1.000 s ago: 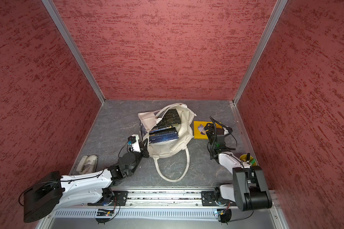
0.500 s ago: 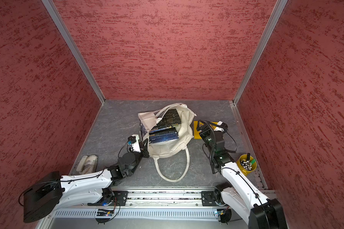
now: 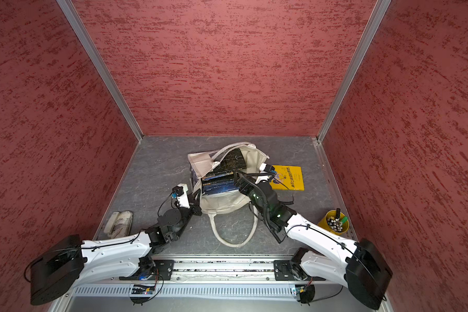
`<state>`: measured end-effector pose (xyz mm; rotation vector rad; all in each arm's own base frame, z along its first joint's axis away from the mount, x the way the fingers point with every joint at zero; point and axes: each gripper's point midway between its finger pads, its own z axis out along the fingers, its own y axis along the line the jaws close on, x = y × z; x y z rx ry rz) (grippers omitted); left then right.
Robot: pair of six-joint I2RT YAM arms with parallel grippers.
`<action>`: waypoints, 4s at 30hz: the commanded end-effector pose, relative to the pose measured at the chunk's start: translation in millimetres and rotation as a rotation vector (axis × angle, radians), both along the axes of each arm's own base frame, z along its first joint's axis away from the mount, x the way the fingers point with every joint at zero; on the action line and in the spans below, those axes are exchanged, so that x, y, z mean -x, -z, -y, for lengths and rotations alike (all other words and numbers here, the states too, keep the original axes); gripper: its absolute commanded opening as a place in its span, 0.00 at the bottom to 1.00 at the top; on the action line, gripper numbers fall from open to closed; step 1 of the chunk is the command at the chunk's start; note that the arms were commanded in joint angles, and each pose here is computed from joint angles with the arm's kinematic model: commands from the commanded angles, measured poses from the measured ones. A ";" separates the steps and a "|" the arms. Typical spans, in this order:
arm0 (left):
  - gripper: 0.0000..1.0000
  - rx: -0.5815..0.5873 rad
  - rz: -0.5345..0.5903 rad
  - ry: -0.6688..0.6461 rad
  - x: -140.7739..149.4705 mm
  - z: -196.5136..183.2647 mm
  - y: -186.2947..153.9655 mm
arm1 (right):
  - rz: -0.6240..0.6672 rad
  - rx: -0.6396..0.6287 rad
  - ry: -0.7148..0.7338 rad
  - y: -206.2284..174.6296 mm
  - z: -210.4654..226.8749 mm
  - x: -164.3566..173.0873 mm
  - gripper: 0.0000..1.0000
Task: Take out the books from the canvas bag
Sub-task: Pick up the book from the canvas bag.
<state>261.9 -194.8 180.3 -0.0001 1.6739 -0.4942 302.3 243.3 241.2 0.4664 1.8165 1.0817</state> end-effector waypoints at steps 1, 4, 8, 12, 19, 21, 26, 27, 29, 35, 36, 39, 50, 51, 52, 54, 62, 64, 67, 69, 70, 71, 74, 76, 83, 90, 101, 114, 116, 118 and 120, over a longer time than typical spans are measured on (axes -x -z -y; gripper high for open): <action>0.00 0.041 0.040 0.020 2.3 -0.2 -12.7 | 0.052 -0.059 -0.003 -15.7 -18.5 -3.0 0.82; 0.00 0.043 0.039 0.022 2.2 0.2 -12.3 | 0.037 -0.070 -0.030 -5.9 -38.6 -3.7 0.77; 0.00 0.045 0.040 0.032 2.6 1.5 -12.7 | 0.019 -0.062 -0.053 6.3 -59.5 -14.0 0.74; 0.00 0.048 0.043 0.034 3.3 1.2 -13.6 | -0.002 -0.037 -0.050 23.3 -74.3 -26.7 0.72; 0.00 0.051 0.044 0.030 3.5 -0.3 -14.3 | -0.038 -0.037 -0.035 46.2 -87.1 -45.9 0.66; 0.00 0.049 0.041 0.031 3.0 0.3 -13.5 | -0.049 -0.039 -0.034 51.2 -89.7 -52.2 0.66; 0.00 0.048 0.041 0.033 3.2 0.7 -13.3 | -0.080 -0.073 -0.051 63.0 -93.9 -68.3 0.58; 0.00 0.047 0.040 0.031 3.0 0.3 -13.0 | -0.081 -0.068 -0.040 63.9 -92.4 -71.7 0.57; 0.00 0.047 0.040 0.031 3.0 0.4 -12.9 | -0.084 -0.063 -0.017 66.5 -88.7 -77.6 0.57; 0.00 0.042 0.036 0.032 2.2 1.4 -11.5 | -0.148 -0.073 0.023 87.2 -80.4 -89.5 0.59; 0.00 0.043 0.037 0.034 2.3 1.7 -12.2 | -0.151 -0.078 0.031 89.1 -79.2 -89.9 0.59; 0.00 0.045 0.038 0.034 2.2 1.8 -12.8 | -0.161 -0.072 0.054 95.2 -75.3 -96.2 0.59; 0.00 0.041 0.037 0.040 2.8 3.0 -11.5 | -0.101 -0.067 0.082 79.4 -69.2 -123.9 0.48; 0.00 0.040 0.035 0.041 2.6 3.2 -11.0 | -0.090 -0.061 0.088 75.7 -69.4 -126.1 0.45; 0.00 0.040 0.036 0.041 2.3 3.3 -11.5 | -0.080 -0.060 0.088 72.9 -69.9 -127.7 0.43; 0.00 0.039 0.036 0.041 2.5 3.4 -11.2 | -0.072 -0.059 0.093 69.2 -70.8 -131.4 0.40; 0.00 0.034 0.038 0.035 2.2 2.2 -11.5 | -0.036 -0.063 0.101 51.2 -70.2 -137.0 0.32; 0.00 0.031 0.036 0.038 2.2 3.2 -10.3 | -0.029 -0.066 0.099 47.1 -71.9 -138.3 0.32; 0.00 0.033 0.037 0.039 1.9 3.9 -11.0 | -0.020 -0.069 0.086 44.8 -76.8 -141.4 0.37; 0.00 0.033 0.037 0.041 2.6 3.5 -11.0 | -0.020 -0.057 0.087 46.8 -79.7 -146.2 0.44; 0.00 0.032 0.036 0.039 2.5 2.9 -10.5 | -0.018 -0.058 0.082 47.6 -81.9 -147.6 0.46; 0.00 0.033 0.037 0.037 2.5 2.5 -11.0 | -0.008 -0.064 0.081 46.5 -83.0 -149.2 0.47; 0.00 0.032 0.038 0.037 2.6 2.4 -11.0 | -0.001 -0.076 0.078 45.6 -87.5 -153.7 0.46; 0.00 0.031 0.039 0.038 2.6 2.6 -11.3 | -0.007 -0.072 0.073 49.5 -91.6 -156.6 0.43; 0.00 0.034 0.043 0.030 2.6 0.1 -13.1 | -0.019 -0.072 0.062 56.8 -94.9 -157.5 0.27; 0.00 0.033 0.035 0.019 0.7 -0.4 -11.4 | -0.001 -0.101 0.041 41.3 -90.3 -144.0 0.07; 0.00 0.029 0.021 -0.005 -1.9 -3.1 -7.9 | 0.056 -0.095 0.024 6.2 -69.3 -103.4 0.00; 0.00 0.032 0.015 -0.027 -3.0 -7.0 -7.7 | 0.135 -0.081 -0.056 -36.4 -52.1 -45.7 0.00; 0.00 0.030 0.011 -0.027 -3.3 -6.6 -6.6 | 0.143 -0.085 -0.069 -39.1 -49.5 -37.8 0.00; 0.00 0.028 0.008 -0.032 -4.3 -6.9 -6.0 | 0.156 -0.083 -0.087 -43.0 -47.4 -28.5 0.00; 0.00 0.026 0.006 -0.036 -4.7 -7.9 -5.4 | 0.172 -0.080 -0.106 -48.7 -46.4 -20.8 0.00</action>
